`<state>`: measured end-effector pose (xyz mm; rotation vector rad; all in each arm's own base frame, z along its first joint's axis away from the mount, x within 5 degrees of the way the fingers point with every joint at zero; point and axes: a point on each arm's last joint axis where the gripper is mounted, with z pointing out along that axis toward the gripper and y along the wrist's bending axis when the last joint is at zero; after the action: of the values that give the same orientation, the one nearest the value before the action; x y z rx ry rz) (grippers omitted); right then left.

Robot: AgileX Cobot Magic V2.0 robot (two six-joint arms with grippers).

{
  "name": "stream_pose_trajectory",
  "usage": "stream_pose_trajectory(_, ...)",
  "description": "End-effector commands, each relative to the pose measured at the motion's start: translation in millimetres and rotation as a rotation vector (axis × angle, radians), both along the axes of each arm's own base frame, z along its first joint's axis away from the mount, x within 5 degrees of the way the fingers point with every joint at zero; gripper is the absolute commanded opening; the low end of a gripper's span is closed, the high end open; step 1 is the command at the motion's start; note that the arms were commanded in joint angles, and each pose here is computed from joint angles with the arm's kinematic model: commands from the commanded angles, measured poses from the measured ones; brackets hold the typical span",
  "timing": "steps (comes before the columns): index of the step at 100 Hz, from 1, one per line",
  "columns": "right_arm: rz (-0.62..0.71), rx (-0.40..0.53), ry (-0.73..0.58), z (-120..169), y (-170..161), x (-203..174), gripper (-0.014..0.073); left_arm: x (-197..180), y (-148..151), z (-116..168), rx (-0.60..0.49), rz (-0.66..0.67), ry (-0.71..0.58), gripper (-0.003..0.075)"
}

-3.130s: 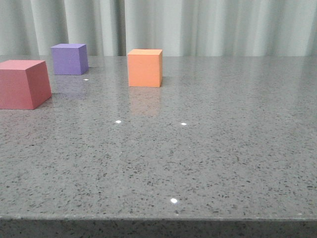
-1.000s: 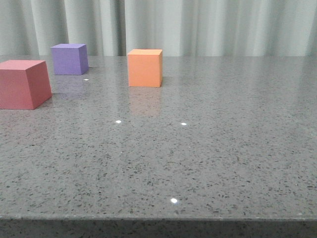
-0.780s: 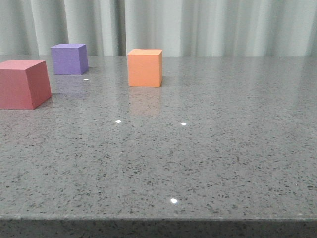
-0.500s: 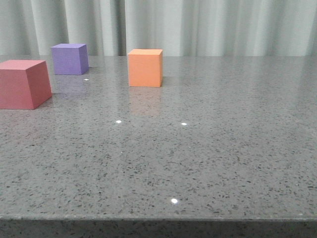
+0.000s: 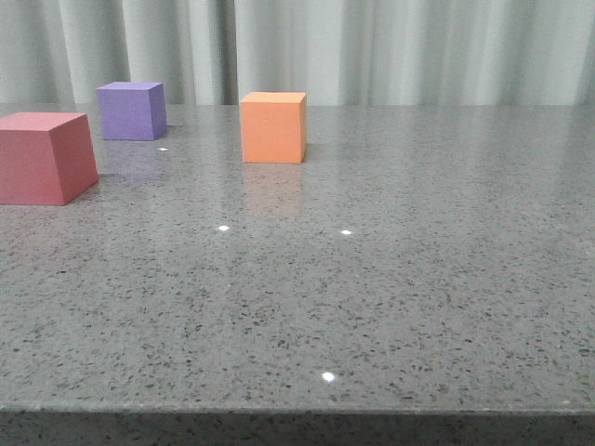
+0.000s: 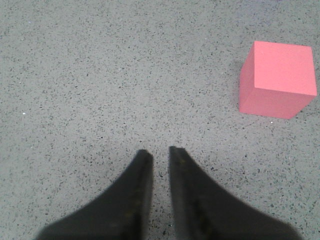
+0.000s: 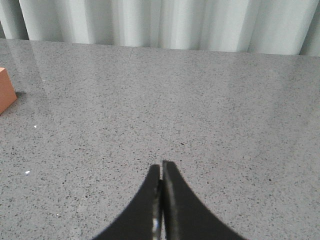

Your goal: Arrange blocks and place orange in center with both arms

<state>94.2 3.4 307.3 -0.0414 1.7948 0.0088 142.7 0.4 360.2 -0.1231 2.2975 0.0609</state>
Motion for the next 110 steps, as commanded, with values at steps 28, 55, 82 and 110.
stream_pose_trajectory(28,0.018,-0.014,-0.100,16,1,1,-0.0066,5,2,12,0.019,0.005,-0.063,0.0666)
stream_pose_trajectory(55,0.018,-0.014,-0.100,16,1,1,-0.0066,24,-13,8,-0.086,-0.068,0.013,0.0648)
stream_pose_trajectory(82,0.018,-0.014,-0.100,16,1,1,-0.0066,66,-66,25,-0.129,-0.288,0.025,0.0647)
stream_pose_trajectory(110,0.018,-0.014,-0.100,16,1,1,-0.0066,126,-148,37,-0.133,-0.460,0.031,0.0642)
